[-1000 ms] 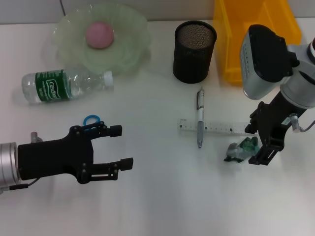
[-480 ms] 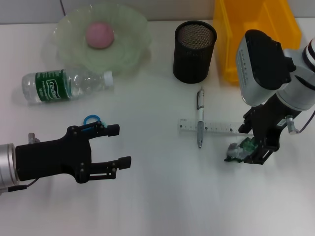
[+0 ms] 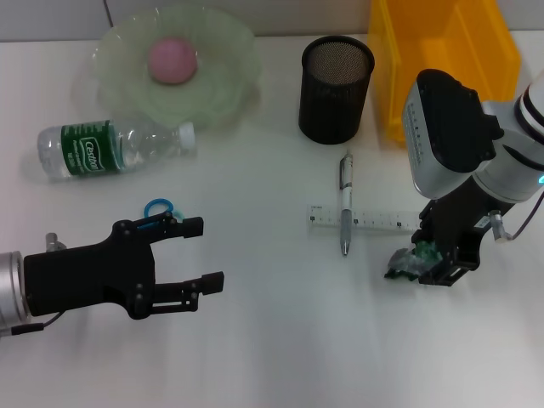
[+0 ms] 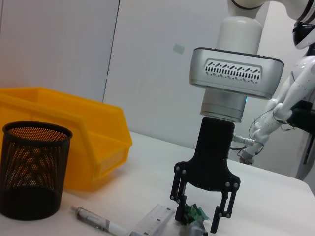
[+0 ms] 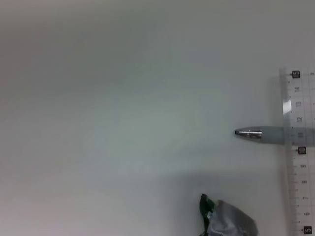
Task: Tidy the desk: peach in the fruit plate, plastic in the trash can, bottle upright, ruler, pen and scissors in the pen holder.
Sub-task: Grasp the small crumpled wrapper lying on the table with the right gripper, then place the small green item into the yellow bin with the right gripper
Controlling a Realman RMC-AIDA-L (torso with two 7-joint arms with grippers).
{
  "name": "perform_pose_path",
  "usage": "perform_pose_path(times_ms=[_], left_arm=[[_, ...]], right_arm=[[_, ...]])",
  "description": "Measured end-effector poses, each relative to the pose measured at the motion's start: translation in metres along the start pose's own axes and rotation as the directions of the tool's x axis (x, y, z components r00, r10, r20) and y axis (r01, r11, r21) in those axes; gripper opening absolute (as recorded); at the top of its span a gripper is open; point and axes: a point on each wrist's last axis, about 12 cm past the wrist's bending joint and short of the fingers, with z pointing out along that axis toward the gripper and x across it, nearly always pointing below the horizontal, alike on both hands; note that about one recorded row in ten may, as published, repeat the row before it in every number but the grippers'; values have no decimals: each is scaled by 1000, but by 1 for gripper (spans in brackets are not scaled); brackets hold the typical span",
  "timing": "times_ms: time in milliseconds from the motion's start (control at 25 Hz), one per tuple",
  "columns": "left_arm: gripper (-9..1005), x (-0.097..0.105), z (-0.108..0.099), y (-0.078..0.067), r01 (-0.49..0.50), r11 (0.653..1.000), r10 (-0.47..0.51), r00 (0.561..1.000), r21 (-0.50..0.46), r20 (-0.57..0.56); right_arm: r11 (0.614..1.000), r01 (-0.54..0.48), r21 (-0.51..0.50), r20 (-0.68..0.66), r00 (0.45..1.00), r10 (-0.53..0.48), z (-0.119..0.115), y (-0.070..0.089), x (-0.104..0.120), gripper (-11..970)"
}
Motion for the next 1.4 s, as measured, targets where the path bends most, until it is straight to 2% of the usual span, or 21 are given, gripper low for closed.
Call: perform_pose_path(times_ms=[120,320,640,760,800,840,920,960,1000,1040,1120,1160,1280,1320,1360,1400], left_arm=[[839,0,-1,0,2,1000,-2,1000,-3,4],[839,0,-2,0,0,1000,0,1000,-5,11],[839,0,-2,-1,1,1000,0,1000,-5,12],[839,0,-2,-1,2,1000,-2,1000,-4,12],[839,0,-2,-1,2,1000,-2,1000,-3,12],[839,0,-2,-1,3,1000,-3,1000,-3,12],[839,0,-2,-1,3,1000,-3,1000,-3,12],[839,0,-2,-1,5,1000,-5,1000,-3,12],[839,0,-2,-1,5,1000,-5,1000,-3,12],[839,0,-2,-1,5,1000,-5,1000,-2,12],[839,0,-2,-1,5,1000,-5,1000,-2,11],[839,0,-2,-1,6,1000,-6,1000,-1,10],[839,1,-4,-2,6,1000,-6,1000,-2,7],[839,1,-4,-2,6,1000,-6,1000,-2,7],[839,1,-5,-2,6,1000,-6,1000,-1,7],[839,1,-5,-2,6,1000,-6,1000,-1,7]], right_arm=[[1000,0,6,10,1000,0,-1,2,1,599],[1000,-9,28,18,1000,8,-3,3,4,531],[999,-25,24,19,1000,24,-8,4,6,251],[997,-67,32,81,995,64,-34,1,6,160],[997,-67,32,81,995,64,-34,1,6,130],[995,-95,41,119,989,89,-48,-1,7,100],[993,-113,44,142,984,106,-56,-2,7,76],[986,-154,58,197,970,140,-70,-5,7,64],[986,-154,58,197,970,140,-70,-5,7,52],[974,-211,83,254,950,184,-84,-9,10,40],[963,-248,103,281,936,212,-90,-12,13,16],[929,-336,156,338,902,269,-101,-21,18,21],[861,-461,216,409,843,349,-110,-33,27,36],[861,-461,216,409,843,349,-110,-33,27,41],[811,-535,237,457,798,393,-115,-40,33,46],[811,-535,237,457,798,393,-115,-40,33,51]])
